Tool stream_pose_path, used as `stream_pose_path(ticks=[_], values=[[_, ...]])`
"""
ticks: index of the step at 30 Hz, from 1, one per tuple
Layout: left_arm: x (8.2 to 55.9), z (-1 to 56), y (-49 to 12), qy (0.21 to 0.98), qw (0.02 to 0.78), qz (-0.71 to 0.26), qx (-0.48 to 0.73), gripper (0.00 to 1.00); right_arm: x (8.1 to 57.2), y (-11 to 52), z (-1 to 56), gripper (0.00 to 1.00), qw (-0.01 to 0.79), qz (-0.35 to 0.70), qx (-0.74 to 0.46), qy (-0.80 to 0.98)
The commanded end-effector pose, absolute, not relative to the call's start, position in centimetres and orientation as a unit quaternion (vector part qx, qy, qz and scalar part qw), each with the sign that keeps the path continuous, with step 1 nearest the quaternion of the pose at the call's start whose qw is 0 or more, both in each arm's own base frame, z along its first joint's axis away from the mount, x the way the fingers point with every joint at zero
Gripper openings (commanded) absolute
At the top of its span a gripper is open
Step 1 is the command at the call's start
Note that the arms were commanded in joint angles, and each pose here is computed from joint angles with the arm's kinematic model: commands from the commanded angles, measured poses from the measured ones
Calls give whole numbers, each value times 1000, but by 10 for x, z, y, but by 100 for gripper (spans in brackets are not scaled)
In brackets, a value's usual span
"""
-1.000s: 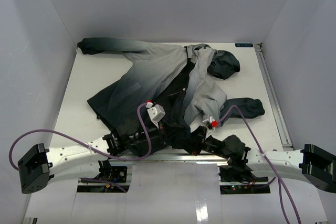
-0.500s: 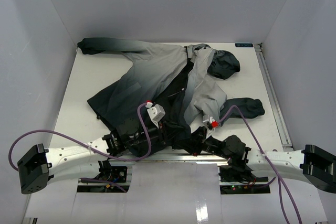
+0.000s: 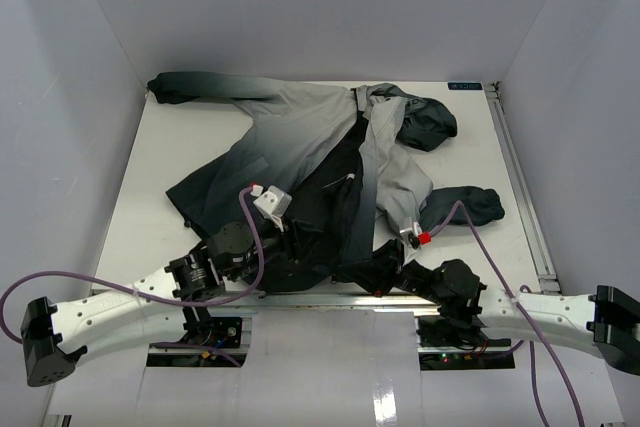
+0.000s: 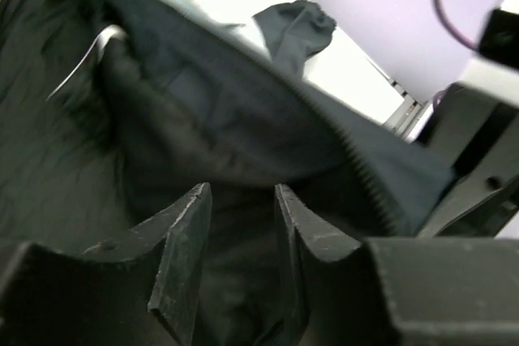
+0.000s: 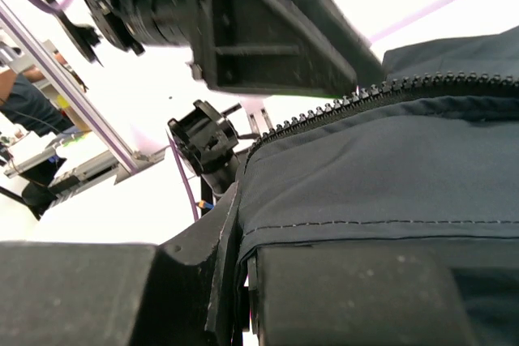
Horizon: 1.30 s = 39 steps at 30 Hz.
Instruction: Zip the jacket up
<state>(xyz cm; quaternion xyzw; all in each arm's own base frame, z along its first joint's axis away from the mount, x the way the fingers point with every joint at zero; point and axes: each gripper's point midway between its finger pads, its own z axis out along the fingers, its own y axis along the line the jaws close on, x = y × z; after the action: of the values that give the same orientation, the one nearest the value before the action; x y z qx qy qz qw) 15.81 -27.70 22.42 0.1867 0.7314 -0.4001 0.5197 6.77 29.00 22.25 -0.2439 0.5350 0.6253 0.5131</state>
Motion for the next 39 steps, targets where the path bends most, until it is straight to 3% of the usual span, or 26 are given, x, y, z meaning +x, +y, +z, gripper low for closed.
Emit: stream_pose_path(ticks=[1, 8, 12, 19, 24, 27, 35, 39], values=[[144, 202, -276, 743, 484, -415, 200, 38, 65, 275, 171, 8, 506, 599, -258, 564], [114, 201, -294, 705, 448, -490, 248, 30, 68, 278, 179, 8, 509, 599, -253, 564], [116, 192, -294, 712, 445, -483, 247, 0, 68, 279, 182, 13, 510, 599, -253, 563], [131, 163, -292, 750, 441, -440, 224, 0, 68, 282, 186, 8, 509, 602, -255, 560], [139, 149, -289, 771, 439, -411, 211, 0, 59, 284, 193, 22, 502, 620, -265, 542], [141, 148, -288, 773, 441, -407, 206, 0, 58, 284, 195, 9, 501, 623, -268, 539], [146, 140, -288, 784, 438, -393, 195, 0, 51, 281, 204, 13, 499, 639, -269, 520], [148, 131, -288, 793, 432, -385, 191, 0, 44, 279, 210, 9, 495, 653, -277, 502]])
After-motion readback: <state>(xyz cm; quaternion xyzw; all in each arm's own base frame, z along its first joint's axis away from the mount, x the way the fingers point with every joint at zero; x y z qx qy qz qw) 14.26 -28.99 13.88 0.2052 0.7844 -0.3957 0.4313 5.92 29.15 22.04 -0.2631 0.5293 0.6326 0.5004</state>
